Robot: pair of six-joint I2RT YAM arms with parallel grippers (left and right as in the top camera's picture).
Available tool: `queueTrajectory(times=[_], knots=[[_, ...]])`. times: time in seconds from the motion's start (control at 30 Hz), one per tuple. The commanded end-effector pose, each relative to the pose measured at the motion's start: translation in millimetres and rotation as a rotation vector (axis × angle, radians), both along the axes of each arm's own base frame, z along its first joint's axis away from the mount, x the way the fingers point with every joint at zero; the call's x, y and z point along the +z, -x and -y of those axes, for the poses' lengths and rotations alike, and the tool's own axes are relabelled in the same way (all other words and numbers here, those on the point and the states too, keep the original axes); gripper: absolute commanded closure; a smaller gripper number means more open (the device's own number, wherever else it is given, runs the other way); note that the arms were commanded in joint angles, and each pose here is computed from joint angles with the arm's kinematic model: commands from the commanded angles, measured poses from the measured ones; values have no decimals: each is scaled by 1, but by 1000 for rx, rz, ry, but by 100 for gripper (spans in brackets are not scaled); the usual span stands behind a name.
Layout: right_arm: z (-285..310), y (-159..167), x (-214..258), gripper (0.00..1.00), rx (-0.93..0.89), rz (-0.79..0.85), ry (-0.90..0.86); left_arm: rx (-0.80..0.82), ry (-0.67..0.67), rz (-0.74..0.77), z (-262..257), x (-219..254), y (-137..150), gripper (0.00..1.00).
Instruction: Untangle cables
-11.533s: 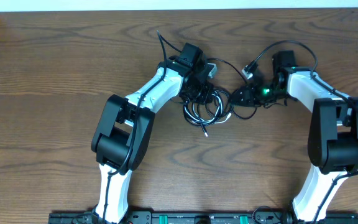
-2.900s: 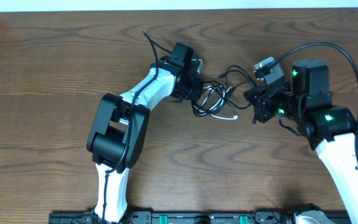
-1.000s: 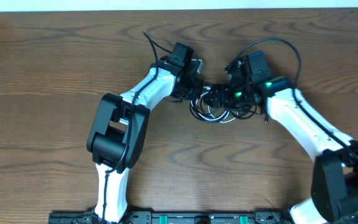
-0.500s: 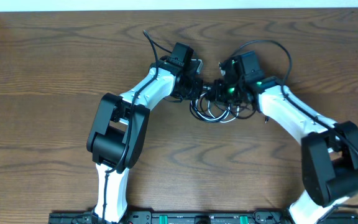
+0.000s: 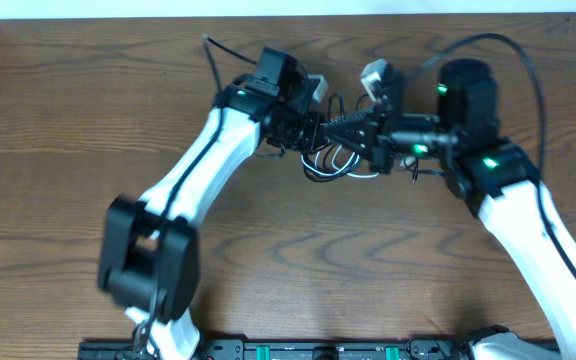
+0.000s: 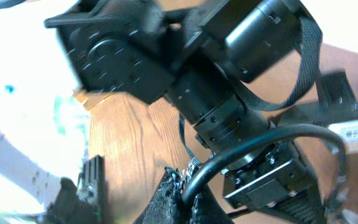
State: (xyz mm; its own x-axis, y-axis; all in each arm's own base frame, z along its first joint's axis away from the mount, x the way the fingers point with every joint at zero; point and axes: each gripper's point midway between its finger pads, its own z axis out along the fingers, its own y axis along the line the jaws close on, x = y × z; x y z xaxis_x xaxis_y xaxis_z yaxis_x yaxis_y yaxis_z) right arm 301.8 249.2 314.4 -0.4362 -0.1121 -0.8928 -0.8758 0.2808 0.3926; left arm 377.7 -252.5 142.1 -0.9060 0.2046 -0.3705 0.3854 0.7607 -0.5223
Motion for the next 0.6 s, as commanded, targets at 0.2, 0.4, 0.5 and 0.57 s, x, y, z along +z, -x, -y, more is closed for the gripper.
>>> queueTrajectory(times=[0.2, 0.4, 0.5, 0.57], knots=[[18, 73, 91, 99, 136, 522, -66, 27, -90, 38, -27, 22, 15, 92], [41, 85, 116, 99, 47, 634, -55, 71, -214, -2, -48, 6, 20, 92], [56, 79, 126, 99, -57, 678, -28, 75, -235, -19, -52, 3, 24, 93], [65, 77, 132, 99, -121, 704, -11, 91, -236, -39, -53, 2, 26, 93]])
